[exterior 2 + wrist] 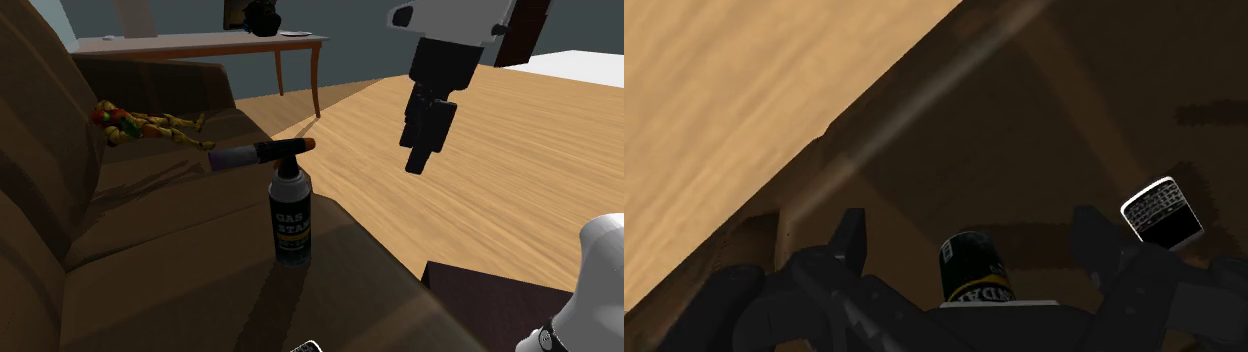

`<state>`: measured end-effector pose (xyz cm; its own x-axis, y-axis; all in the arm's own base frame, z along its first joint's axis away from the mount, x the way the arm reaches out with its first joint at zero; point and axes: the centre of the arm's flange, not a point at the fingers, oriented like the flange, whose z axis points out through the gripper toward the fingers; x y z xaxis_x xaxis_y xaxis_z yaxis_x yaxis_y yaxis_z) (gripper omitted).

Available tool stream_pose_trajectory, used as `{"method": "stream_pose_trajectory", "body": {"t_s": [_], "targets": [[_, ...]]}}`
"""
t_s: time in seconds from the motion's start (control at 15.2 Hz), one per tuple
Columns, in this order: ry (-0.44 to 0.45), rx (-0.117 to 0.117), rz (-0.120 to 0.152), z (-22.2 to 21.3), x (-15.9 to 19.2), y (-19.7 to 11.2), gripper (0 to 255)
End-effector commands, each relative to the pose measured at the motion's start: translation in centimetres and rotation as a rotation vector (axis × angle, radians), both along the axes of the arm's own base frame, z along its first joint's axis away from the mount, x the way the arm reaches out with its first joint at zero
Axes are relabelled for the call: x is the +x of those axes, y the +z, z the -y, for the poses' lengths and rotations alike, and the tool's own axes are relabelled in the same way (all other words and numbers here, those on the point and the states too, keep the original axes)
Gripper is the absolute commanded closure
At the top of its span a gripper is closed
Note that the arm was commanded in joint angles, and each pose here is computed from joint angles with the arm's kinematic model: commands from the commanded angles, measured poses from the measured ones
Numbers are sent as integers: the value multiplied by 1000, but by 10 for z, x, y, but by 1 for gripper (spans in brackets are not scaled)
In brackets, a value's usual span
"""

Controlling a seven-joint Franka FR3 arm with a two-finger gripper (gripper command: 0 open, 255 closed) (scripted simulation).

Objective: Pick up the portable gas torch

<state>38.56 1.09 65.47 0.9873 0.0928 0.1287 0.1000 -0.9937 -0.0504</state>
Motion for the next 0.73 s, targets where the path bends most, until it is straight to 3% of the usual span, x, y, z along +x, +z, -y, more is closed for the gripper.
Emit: {"method": "stream_pose_trajectory", "body": {"t_s": [0.0,0.66], "targets": [[65,-1,-3,-2,27,6,0],[375,-2,-21,-36,156,39,0]]}}
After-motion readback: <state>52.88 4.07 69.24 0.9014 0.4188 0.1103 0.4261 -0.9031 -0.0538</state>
